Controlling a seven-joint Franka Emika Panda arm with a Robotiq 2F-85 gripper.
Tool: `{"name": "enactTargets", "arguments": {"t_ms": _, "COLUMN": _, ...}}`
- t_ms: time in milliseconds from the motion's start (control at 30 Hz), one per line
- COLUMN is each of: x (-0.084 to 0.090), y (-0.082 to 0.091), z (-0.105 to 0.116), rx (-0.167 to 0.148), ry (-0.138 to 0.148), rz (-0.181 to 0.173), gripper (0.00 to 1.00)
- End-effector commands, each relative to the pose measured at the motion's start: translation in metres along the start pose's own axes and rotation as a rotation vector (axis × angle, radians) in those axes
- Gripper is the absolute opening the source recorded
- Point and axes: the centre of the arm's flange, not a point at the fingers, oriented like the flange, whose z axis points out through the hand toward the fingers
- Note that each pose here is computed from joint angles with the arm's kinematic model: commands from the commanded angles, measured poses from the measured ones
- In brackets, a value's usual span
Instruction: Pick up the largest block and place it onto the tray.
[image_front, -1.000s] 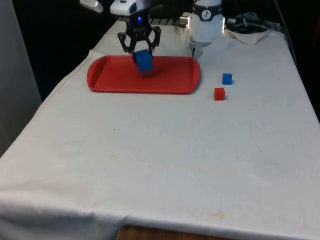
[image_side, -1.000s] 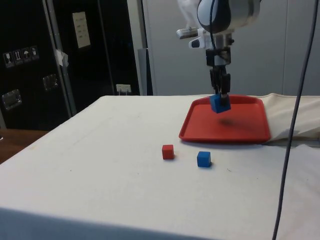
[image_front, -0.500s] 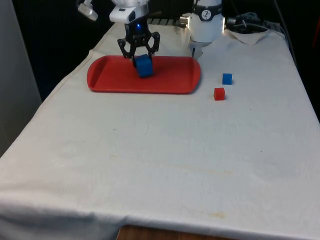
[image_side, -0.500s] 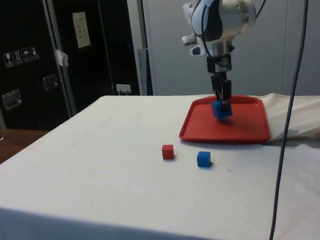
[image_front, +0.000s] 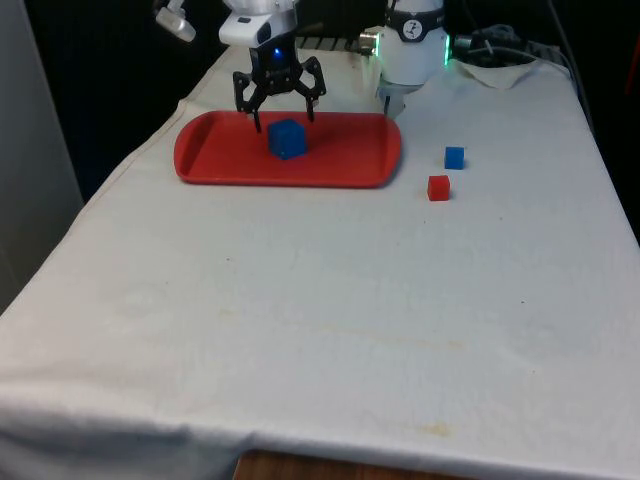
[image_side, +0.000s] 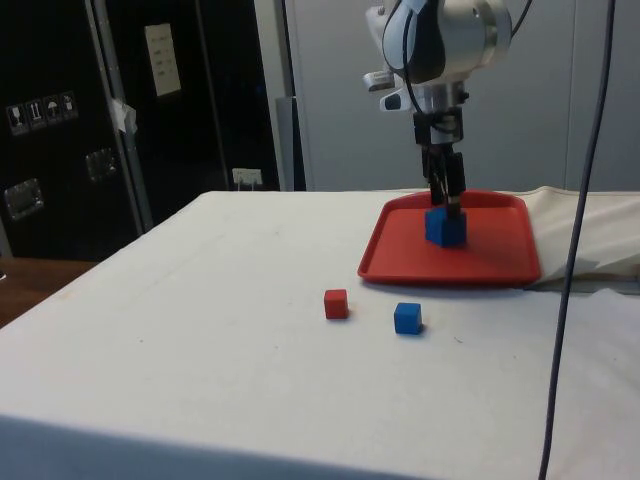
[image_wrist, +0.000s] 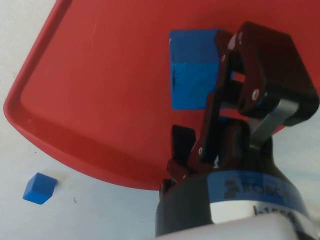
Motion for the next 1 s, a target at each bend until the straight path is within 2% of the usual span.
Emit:
{"name": "enactTargets", "arguments": {"t_ms": 0, "x": 0.000, "y": 0.001, "z": 0.000, "rx": -0.002, "ry": 0.001, "rz": 0.000, "gripper": 1.00}}
{"name": "enactTargets", "arguments": {"t_ms": 367, "x": 0.002, "y": 0.000, "z": 0.000, "rx": -0.001, "ry": 0.000, "rz": 0.001, "gripper": 1.00}}
{"name": "enactTargets", "arguments": {"t_ms": 567, "x": 0.010, "y": 0.004, "z": -0.008, "rx": -0.009, "ry": 0.015, "rz": 0.011, "gripper": 1.00}}
{"name": "enactTargets", "arguments": {"t_ms": 600, "x": 0.008, "y": 0.004, "z": -0.007, "rx": -0.010, "ry": 0.011, "rz": 0.008, "gripper": 1.00}}
{"name": "enactTargets", "arguments": {"t_ms": 833, "x": 0.026, "y": 0.011, "z": -0.024, "rx": -0.026, "ry": 0.034, "rz": 0.016, "gripper": 1.00}}
{"name": "enactTargets", "arguments": {"t_ms": 867, "x": 0.025, "y": 0.011, "z": -0.024, "rx": -0.023, "ry": 0.045, "rz": 0.014, "gripper": 1.00}}
{"name": "enactTargets", "arguments": {"t_ms": 900, "x": 0.032, "y": 0.012, "z": -0.029, "rx": -0.027, "ry": 0.041, "rz": 0.017, "gripper": 1.00}}
{"name": "enactTargets", "arguments": {"t_ms": 933, "x": 0.032, "y": 0.012, "z": -0.029, "rx": -0.027, "ry": 0.041, "rz": 0.017, "gripper": 1.00}}
{"name": "enactTargets", "arguments": {"t_ms": 967, "x": 0.039, "y": 0.014, "z": -0.035, "rx": -0.030, "ry": 0.048, "rz": 0.018, "gripper": 1.00}}
